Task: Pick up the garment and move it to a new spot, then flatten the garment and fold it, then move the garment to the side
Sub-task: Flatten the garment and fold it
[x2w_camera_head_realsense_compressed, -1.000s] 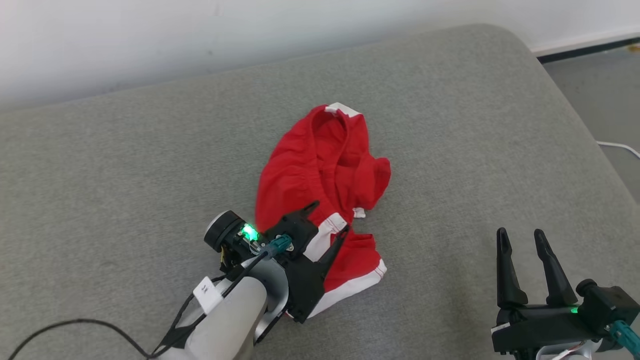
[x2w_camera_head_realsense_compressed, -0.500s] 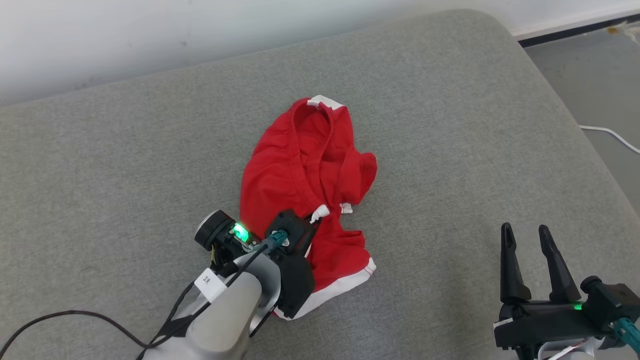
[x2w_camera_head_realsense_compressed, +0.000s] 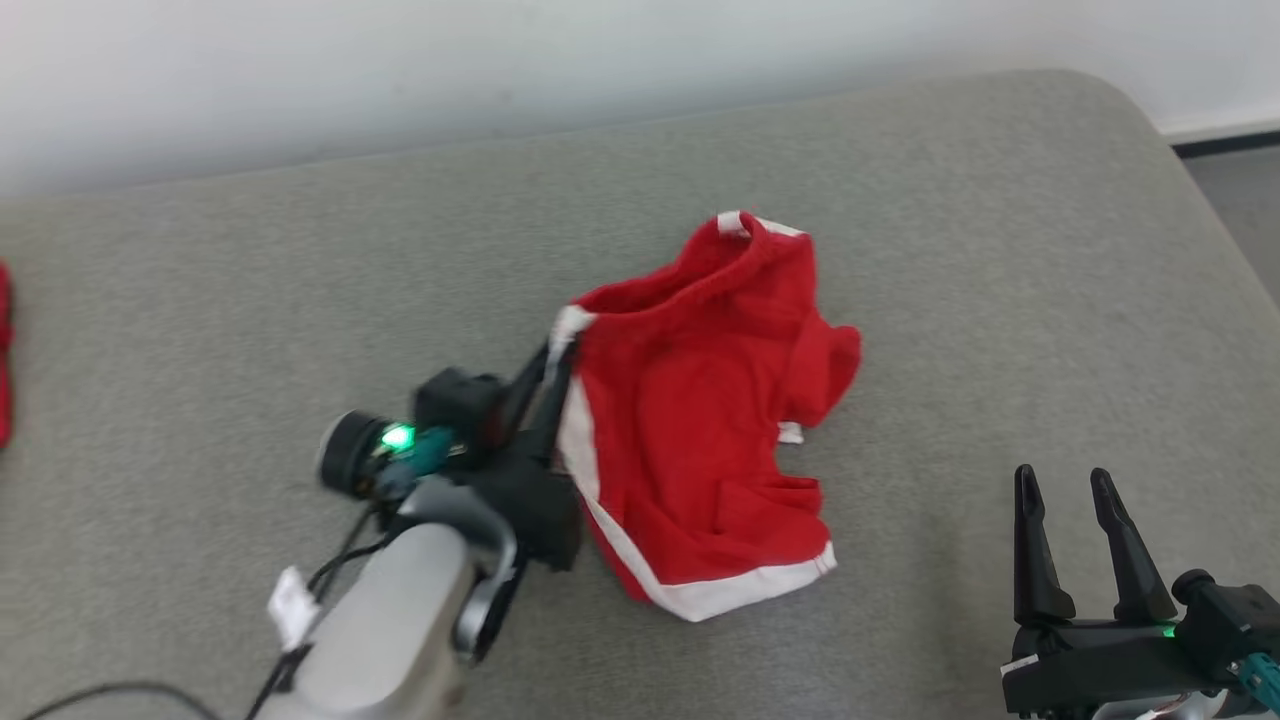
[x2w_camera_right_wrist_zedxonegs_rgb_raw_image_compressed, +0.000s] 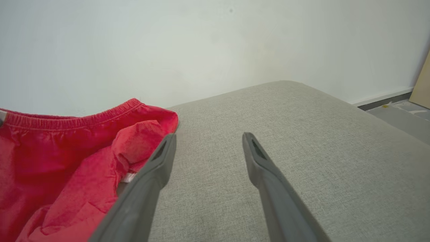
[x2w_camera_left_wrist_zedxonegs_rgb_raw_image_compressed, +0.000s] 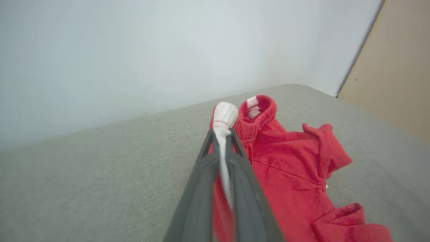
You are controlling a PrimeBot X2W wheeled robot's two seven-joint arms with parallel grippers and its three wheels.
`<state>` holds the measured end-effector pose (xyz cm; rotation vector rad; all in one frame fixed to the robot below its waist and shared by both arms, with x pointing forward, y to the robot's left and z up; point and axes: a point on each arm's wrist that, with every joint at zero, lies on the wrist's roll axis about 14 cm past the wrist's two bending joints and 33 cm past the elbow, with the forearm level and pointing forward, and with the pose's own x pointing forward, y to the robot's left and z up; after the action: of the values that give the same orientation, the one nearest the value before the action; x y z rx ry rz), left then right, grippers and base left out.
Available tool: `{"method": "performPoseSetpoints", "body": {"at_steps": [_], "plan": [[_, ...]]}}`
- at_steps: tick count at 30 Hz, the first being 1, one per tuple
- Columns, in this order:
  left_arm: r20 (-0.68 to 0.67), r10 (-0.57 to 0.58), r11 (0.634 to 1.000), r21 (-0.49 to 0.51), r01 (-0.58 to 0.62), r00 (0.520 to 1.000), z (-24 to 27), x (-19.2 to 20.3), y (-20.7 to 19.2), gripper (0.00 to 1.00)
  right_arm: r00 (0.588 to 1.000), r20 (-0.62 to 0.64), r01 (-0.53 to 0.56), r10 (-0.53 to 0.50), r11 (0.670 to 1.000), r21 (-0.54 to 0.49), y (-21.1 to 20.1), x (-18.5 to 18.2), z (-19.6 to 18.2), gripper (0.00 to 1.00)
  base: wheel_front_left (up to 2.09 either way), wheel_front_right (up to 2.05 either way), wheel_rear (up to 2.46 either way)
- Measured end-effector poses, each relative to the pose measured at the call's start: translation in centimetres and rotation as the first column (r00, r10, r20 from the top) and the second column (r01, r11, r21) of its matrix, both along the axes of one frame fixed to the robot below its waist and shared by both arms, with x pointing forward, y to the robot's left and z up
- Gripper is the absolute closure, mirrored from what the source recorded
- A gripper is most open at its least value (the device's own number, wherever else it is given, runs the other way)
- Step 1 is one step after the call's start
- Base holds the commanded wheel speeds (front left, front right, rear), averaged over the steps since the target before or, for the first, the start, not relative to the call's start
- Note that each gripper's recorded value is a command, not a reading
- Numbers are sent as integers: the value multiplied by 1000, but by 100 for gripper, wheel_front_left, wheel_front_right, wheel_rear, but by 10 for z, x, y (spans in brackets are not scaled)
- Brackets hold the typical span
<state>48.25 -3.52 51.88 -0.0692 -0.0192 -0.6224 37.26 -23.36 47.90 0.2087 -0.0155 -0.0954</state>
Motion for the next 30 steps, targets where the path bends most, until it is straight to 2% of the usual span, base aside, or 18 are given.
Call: {"method": "performPoseSetpoints", "body": {"at_steps": [3,10,15,20,21,22,30], "plan": [[-21,149,988,-46,-150,989,-2,2,49,100,999,-1,-35,35,999,1,10,6,-1,0,0,0,0],[-126,357,928,-66,-366,926,-36,-35,127,100,994,3,-107,107,994,2,31,17,-1,0,0,0,0],[-224,458,873,-70,-483,860,-64,-74,161,100,991,14,-134,134,991,-3,39,18,3,0,0,0,0],[-301,489,849,-52,-526,819,-87,-101,169,100,990,13,-141,141,990,-7,39,14,3,0,0,0,0],[-308,492,847,-47,-529,814,-90,-104,170,56,990,16,-143,143,990,-8,40,14,4,0,0,0,0],[-308,494,847,-42,-530,813,-91,-106,171,0,989,17,-145,145,989,-8,41,14,4,0,0,0,0],[-167,538,827,-86,-556,826,-49,-98,191,0,987,32,-156,157,988,-13,44,8,11,0,0,0,0]]}}
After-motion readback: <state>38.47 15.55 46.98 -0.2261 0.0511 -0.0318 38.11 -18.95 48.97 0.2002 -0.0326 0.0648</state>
